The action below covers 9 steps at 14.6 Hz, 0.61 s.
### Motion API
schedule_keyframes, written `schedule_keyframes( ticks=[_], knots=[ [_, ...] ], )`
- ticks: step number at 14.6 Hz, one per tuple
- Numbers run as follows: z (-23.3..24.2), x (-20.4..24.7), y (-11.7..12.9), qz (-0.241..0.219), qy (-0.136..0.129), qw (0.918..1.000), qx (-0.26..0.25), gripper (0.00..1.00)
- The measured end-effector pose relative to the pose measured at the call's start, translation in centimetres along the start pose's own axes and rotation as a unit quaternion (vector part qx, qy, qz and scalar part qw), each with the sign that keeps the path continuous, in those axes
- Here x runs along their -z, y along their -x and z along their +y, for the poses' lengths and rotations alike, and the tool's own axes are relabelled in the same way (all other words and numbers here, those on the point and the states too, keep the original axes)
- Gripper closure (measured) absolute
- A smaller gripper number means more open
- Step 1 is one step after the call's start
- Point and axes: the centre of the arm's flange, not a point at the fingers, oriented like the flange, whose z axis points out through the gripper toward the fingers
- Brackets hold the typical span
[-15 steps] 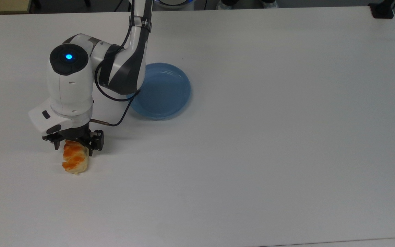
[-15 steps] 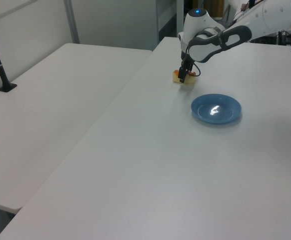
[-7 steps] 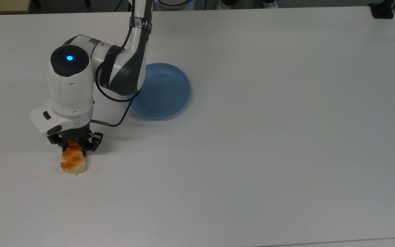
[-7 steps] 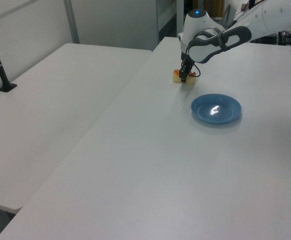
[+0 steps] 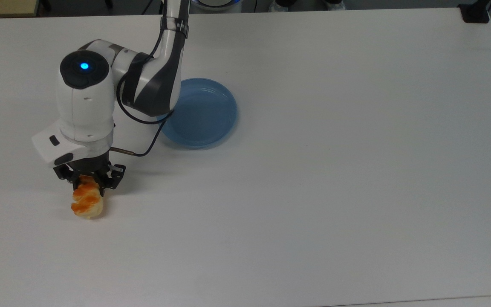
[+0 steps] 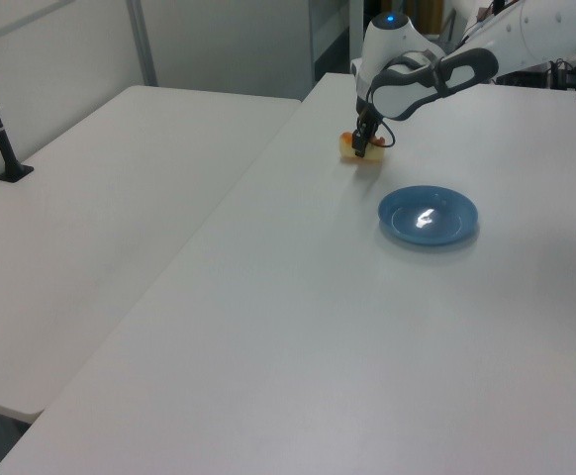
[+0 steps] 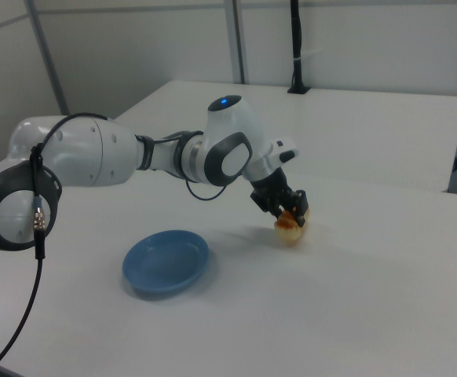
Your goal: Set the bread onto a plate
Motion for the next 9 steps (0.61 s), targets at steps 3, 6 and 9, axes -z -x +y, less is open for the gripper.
schedule_keyframes(
  ticks=[3, 6, 9],
  knots=[
    [0.8, 2.5, -0.4, -0.001, -0.005, 1.0, 0.001, 0.45],
    [2.0, 5.9, -0.6, 0.001, -0.022, 0.9998, 0.0, 0.43],
    [2.4, 8.6, -0.5, 0.006, -0.033, 0.9994, -0.004, 0.42]
  ],
)
